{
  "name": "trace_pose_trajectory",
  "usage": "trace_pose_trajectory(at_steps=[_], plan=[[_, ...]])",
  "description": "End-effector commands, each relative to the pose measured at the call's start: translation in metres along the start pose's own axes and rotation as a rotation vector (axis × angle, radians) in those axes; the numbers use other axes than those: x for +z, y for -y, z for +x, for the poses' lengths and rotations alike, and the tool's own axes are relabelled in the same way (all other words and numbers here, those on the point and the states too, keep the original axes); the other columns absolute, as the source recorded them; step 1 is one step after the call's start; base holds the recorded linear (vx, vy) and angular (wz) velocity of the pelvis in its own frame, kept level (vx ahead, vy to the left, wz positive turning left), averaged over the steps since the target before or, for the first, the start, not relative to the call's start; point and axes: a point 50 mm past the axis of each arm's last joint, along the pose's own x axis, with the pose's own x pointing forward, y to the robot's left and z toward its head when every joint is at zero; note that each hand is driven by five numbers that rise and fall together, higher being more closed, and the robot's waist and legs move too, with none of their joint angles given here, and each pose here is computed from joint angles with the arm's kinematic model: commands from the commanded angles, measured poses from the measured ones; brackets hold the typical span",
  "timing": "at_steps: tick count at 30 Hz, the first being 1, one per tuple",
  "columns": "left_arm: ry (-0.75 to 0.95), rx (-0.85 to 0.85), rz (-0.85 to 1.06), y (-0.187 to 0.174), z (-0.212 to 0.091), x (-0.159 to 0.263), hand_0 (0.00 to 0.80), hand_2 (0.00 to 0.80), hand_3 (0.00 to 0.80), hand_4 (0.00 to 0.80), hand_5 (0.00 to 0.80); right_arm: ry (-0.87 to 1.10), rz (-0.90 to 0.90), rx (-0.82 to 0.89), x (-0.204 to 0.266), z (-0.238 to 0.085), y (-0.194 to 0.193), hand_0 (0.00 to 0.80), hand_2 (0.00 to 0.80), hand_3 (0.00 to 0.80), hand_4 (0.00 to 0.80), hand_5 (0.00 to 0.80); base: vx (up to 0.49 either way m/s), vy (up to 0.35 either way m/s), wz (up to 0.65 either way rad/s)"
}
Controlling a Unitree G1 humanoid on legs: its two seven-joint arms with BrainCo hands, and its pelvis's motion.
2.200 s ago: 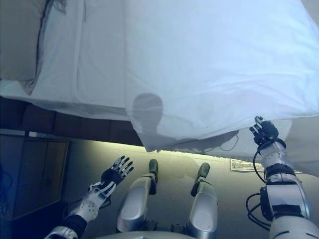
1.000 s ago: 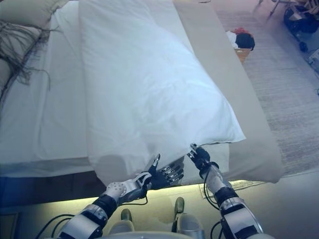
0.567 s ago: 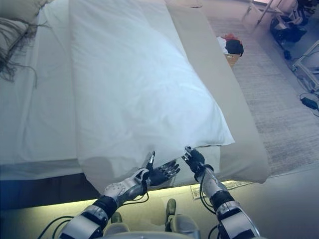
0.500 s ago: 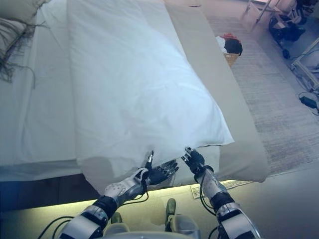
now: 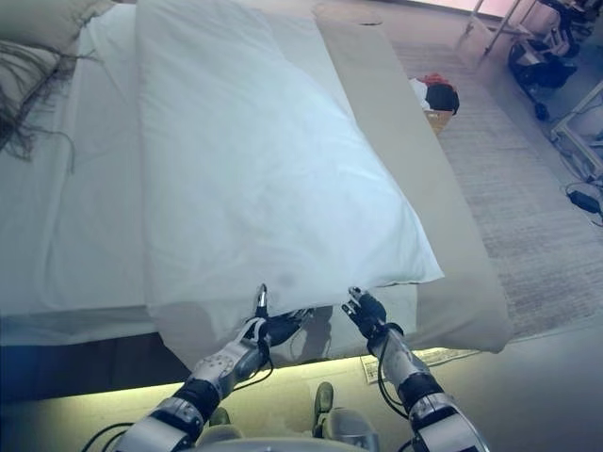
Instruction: Make the bed neatly
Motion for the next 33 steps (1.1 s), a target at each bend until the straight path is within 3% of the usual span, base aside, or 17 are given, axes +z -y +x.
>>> trace_pose_trajectory(at_steps=[1,7,8,9,10,23,26,33], plan=[[0.065,-0.093,-0.017,0.022,0.011,0.005,0.8,0.8,0.8,0.8,0.8,0.083,-0.025,0.031,0.017,-0.004,0.005,0.8,0.8,0.8,0.8,0.8,0.041,0.003,0.18],[0.126,-0.09,-0.029,0.018,0.006,0.014,0.8,0.8,0.8,0.8,0.8,0.072,-0.027,-0.027,0.012,-0.007,0.012,0.8,0.8,0.8,0.8,0.8,0.018,0.003,0.07],[0.134,-0.088,-0.033,0.017,0.006,0.015,0.8,0.8,0.8,0.8,0.8,0.062,-0.026,-0.036,0.01,-0.007,0.013,0.634,0.634,0.634,0.634,0.634,0.041,0.016,0.05],[0.146,-0.083,-0.038,0.016,0.005,0.017,0.8,0.8,0.8,0.8,0.8,0.041,-0.021,-0.052,0.007,-0.008,0.016,0.392,0.392,0.392,0.392,0.392,0.041,0.014,0.08],[0.157,-0.078,-0.041,0.015,0.004,0.018,0.8,0.8,0.8,0.8,0.8,0.029,-0.02,-0.064,0.006,-0.008,0.018,0.0,0.0,0.0,0.0,0.0,0.038,0.013,0.12],[0.324,-0.052,0.012,0.001,-0.014,0.059,0.8,0.8,0.8,0.8,0.8,-0.112,-0.024,-0.178,-0.01,-0.019,0.046,0.0,0.0,0.0,0.0,0.0,0.007,0.043,0.06],[0.359,-0.053,0.025,-0.015,-0.027,0.066,0.8,0.8,0.8,0.8,0.8,-0.225,-0.045,-0.174,-0.034,-0.04,0.068,0.0,0.0,0.0,0.0,0.0,0.016,0.179,0.05],[0.52,0.047,0.095,-0.057,-0.082,0.114,0.8,0.8,0.8,0.8,0.8,-0.278,0.069,-0.398,-0.048,-0.093,0.132,0.0,0.0,0.0,0.0,0.0,0.009,0.139,0.18]])
